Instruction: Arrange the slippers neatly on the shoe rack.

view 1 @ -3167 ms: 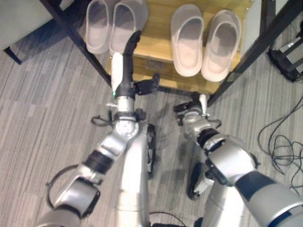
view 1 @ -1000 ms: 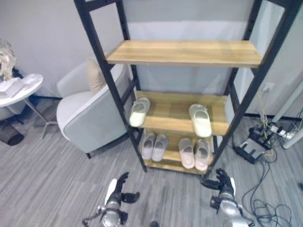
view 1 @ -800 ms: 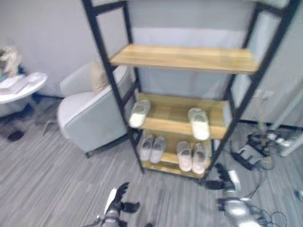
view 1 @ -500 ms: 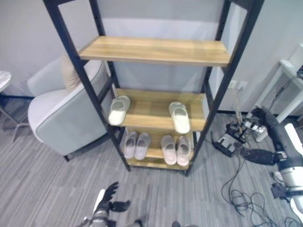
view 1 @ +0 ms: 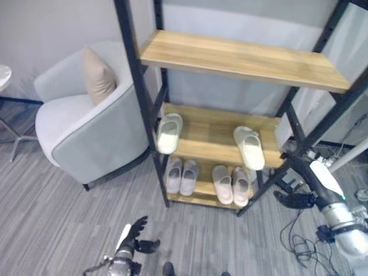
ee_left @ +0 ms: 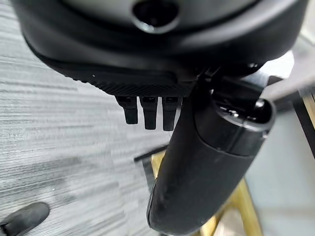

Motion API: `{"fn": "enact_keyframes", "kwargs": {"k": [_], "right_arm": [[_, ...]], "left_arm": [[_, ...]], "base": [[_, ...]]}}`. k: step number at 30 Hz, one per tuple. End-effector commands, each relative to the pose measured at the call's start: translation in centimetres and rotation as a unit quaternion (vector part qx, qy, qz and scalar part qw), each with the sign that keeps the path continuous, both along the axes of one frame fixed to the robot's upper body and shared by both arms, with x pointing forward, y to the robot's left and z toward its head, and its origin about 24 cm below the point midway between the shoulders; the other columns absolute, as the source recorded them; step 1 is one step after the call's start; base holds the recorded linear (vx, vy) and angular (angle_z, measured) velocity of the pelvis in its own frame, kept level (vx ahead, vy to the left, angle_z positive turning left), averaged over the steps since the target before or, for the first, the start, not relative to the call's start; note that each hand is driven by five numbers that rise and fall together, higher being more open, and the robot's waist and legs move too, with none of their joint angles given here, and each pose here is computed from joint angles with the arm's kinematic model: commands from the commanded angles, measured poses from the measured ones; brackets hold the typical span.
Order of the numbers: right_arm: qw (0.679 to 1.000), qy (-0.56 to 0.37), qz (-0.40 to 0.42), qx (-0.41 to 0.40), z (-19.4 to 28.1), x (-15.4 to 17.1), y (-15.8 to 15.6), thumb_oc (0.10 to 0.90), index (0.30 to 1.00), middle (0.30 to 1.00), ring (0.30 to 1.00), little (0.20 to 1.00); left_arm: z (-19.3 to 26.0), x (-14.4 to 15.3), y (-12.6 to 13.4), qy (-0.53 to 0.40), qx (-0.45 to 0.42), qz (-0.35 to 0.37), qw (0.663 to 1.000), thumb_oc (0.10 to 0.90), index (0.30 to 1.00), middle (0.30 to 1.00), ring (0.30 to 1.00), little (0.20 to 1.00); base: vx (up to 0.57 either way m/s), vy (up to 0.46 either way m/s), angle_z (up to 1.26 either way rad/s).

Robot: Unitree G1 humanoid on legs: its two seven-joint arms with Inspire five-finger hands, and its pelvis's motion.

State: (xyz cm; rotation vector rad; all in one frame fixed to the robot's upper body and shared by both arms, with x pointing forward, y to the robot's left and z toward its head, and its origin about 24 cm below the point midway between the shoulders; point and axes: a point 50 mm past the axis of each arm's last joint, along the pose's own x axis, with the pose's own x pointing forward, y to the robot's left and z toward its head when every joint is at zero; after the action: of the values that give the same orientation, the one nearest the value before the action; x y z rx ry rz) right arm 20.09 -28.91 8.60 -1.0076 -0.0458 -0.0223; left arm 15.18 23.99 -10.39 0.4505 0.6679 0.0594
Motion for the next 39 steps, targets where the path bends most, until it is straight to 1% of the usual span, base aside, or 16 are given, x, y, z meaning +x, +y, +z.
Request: {"fn": "enact_keyframes", "kwargs": {"k": [1,2,3,4,6,12,15,17,18,19,20,22,25,32,37,39], "right_arm": [[0.991,-0.114,-0.054,-0.05,4.8,1.8,-2.6,0.8,0.9,0.9,0.9,0.9],[0.991,-0.114,-0.054,-0.05,4.8,1.8,-2.6,0.8,0.9,0.9,0.9,0.9],[0.99,-0.129,-0.06,-0.024,5.2,2.7,-2.7,0.8,0.9,0.9,0.9,0.9],[0.989,-0.13,-0.059,-0.024,5.2,2.8,-2.7,0.8,0.9,0.9,0.9,0.9],[0.988,-0.143,-0.052,0.023,5.5,3.6,-2.2,0.8,0.9,0.9,0.9,0.9],[0.987,-0.148,-0.061,0.024,6.2,5.2,-2.8,0.8,0.9,0.9,0.9,0.9],[0.984,-0.162,-0.069,0.033,6.6,5.4,-3.1,0.8,0.9,0.9,0.9,0.9],[0.983,-0.162,-0.075,0.04,6.7,5.4,-3.5,0.8,0.9,0.9,0.9,0.9],[0.984,-0.157,-0.078,0.031,6.9,5.2,-3.9,0.8,0.9,0.9,0.9,0.9],[0.984,-0.156,-0.078,0.031,6.9,5.2,-3.9,0.8,0.9,0.9,0.9,0.9],[0.984,-0.156,-0.086,0.029,6.9,5.1,-4.3,0.8,0.9,0.9,0.9,0.9],[0.978,-0.163,-0.129,0.037,7.0,5.1,-6.0,0.8,0.9,0.9,0.9,0.9],[0.974,-0.171,-0.145,0.033,7.5,5.3,-6.7,0.8,0.9,0.9,0.9,0.9],[0.967,-0.188,-0.171,0.026,8.5,5.5,-7.7,0.8,0.9,0.9,0.9,0.9],[0.962,-0.198,-0.186,0.015,9.7,6.3,-8.3,0.8,0.9,0.9,0.9,0.9],[0.955,-0.22,-0.196,0.033,10.5,7.2,-8.4,0.8,0.9,0.9,0.9,0.9]], "left_arm": [[0.8,1.2,-1.6,-0.032,-0.02,-0.042,0.998,0.8,0.9,0.9,0.9,0.9],[0.8,1.3,-1.6,-0.032,-0.02,-0.042,0.998,0.8,0.9,0.9,0.9,0.9],[0.9,1.4,-1.6,-0.032,-0.024,-0.04,0.998,0.8,0.9,0.9,0.9,0.9],[0.9,1.5,-1.6,-0.033,-0.024,-0.039,0.998,0.8,0.9,0.9,0.9,0.9],[1.1,1.8,-1.4,-0.029,-0.014,-0.053,0.998,0.8,0.9,0.9,0.9,0.9],[1.7,2.3,-0.6,-0.045,-0.009,-0.048,0.998,0.8,0.9,0.9,0.9,0.9],[1.2,2.0,-0.3,-0.03,-0.004,-0.036,0.999,0.8,0.9,0.9,0.9,0.9],[0.7,1.3,-0.4,-0.017,-0.014,-0.028,0.999,0.8,0.9,0.9,0.9,0.9],[0.3,0.4,-0.4,-0.005,-0.02,-0.026,0.999,0.8,0.9,0.9,0.9,0.9],[0.3,0.3,-0.4,-0.005,-0.021,-0.026,0.999,0.8,0.9,0.9,0.9,0.9],[-0.1,-0.3,-0.5,0.008,-0.022,-0.028,0.999,0.8,0.9,0.9,0.9,0.9],[-1.6,-2.5,-0.9,0.058,-0.026,-0.024,0.998,0.8,0.9,0.9,0.9,0.9],[-1.9,-3.1,-1.1,0.067,-0.027,-0.029,0.997,0.8,0.9,0.9,0.9,0.9],[-1.9,-2.8,-0.8,0.068,-0.019,-0.025,0.997,0.8,0.9,0.9,0.9,0.9],[-1.9,-2.5,-0.8,0.064,-0.018,-0.025,0.997,0.8,0.9,0.9,0.9,0.9],[-1.8,-1.8,-1.0,0.056,-0.017,-0.028,0.998,0.8,0.9,0.9,0.9,0.9]], "base": [[0.01,0.087,-0.01],[0.01,0.165,-0.03],[-0.01,0.08,0.08],[0.01,0.11,0.01],[0.13,0.041,-0.03],[0.15,-0.088,0.12],[0.18,-0.153,0.55],[0.18,-0.131,0.64],[0.19,-0.132,0.57],[0.18,-0.133,0.63],[0.13,-0.124,0.35],[0.22,-0.206,0.18],[0.07,-0.075,0.12],[0.03,-0.022,0.07],[0.0,0.003,0.03],[-0.02,0.019,-0.01]]}}
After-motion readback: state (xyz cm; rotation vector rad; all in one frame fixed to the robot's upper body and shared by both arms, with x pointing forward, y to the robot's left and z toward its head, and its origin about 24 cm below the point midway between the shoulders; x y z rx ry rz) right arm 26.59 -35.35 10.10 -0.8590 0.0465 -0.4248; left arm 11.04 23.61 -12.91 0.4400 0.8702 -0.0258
